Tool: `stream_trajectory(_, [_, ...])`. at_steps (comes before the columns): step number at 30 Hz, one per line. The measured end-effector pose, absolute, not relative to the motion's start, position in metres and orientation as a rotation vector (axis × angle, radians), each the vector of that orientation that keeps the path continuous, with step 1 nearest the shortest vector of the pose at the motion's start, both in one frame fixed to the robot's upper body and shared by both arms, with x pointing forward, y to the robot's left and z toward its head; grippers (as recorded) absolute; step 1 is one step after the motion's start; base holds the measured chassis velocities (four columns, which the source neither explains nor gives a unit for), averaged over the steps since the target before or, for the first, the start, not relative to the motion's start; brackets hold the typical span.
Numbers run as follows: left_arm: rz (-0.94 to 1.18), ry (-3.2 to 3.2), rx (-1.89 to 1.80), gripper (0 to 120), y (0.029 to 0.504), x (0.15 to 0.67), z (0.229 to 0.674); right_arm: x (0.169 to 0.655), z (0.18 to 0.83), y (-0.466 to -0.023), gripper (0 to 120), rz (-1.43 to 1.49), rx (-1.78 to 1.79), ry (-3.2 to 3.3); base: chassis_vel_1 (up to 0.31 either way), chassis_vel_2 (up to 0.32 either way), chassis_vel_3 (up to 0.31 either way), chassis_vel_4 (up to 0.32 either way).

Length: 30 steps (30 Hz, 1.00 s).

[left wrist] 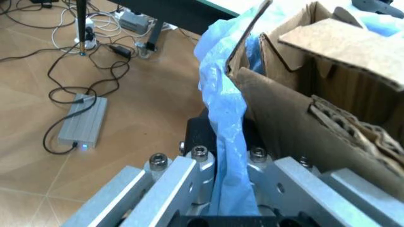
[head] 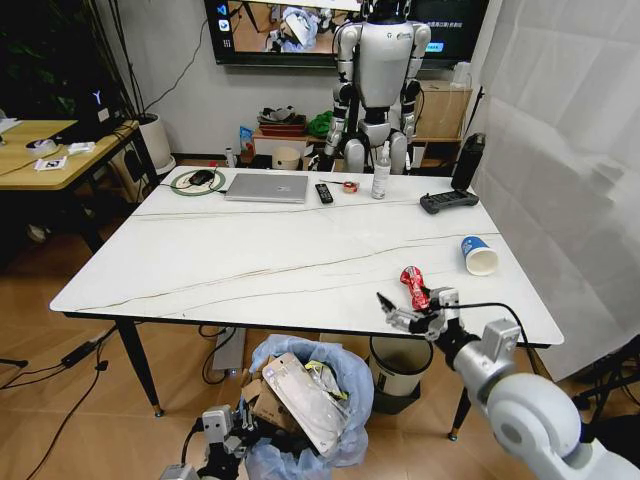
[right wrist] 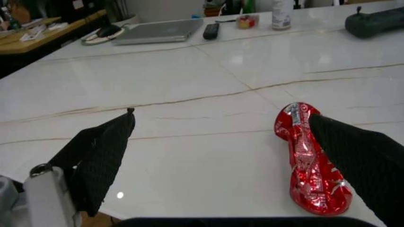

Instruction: Pick up the trash bin and place the trash from the table into it.

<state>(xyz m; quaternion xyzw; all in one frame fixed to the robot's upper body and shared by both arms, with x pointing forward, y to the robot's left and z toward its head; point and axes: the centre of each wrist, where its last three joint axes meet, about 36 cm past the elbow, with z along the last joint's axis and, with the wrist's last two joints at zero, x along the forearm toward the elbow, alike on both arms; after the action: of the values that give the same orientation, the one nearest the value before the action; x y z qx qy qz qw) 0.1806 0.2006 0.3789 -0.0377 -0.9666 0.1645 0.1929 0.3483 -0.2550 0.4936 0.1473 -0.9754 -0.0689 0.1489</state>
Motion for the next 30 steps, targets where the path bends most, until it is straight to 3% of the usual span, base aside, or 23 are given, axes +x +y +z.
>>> stream_trajectory(30, [0.464, -2.715, -0.091, 0, 0.202, 0.181, 0.379, 0.406, 0.464, -0.277, 100, -0.123, 0.246, -2.639, 0.0, 0.0, 0.0, 0.0])
